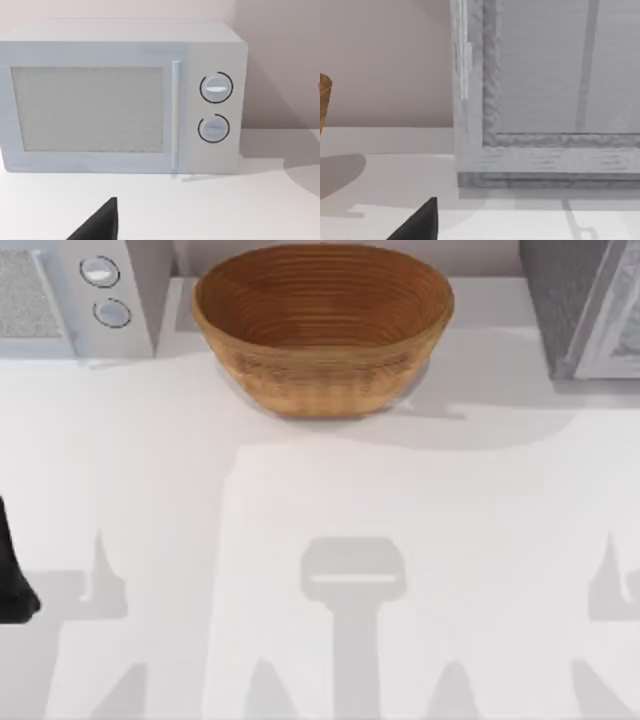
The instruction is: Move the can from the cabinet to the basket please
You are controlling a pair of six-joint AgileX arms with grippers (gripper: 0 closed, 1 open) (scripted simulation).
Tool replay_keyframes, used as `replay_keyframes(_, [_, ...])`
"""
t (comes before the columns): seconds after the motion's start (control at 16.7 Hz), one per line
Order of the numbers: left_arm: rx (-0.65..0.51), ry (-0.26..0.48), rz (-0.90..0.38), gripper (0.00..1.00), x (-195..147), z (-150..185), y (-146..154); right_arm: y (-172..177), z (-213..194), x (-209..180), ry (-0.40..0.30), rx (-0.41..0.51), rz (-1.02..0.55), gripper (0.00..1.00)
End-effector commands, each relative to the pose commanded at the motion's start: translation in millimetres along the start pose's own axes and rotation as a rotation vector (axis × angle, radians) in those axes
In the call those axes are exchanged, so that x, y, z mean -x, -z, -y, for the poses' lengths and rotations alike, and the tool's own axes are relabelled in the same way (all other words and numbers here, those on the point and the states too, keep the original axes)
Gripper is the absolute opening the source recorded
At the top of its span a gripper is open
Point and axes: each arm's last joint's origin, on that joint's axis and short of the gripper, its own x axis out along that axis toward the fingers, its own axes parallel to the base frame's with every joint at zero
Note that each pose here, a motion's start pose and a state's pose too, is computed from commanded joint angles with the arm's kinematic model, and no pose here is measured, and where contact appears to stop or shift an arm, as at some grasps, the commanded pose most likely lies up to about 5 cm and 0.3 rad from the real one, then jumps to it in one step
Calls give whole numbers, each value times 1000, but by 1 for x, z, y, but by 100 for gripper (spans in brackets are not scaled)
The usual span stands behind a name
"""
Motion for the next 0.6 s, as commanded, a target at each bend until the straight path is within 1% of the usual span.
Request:
replay_keyframes(0.18, [0, 0, 0, 100, 0, 0, 0, -3, 0, 0, -1, 0, -1, 100])
replay_keyframes(0.3, [0, 0, 0, 100, 0, 0, 0, -16, -1, 0, -2, 0, -7, 100])
replay_keyframes(0.42, [0, 0, 0, 100, 0, 0, 0, -40, -2, -1, -2, 0, -17, 100])
replay_keyframes(0.6, [0, 0, 0, 100, 0, 0, 0, -92, -4, -8, -1, 1, -29, 100])
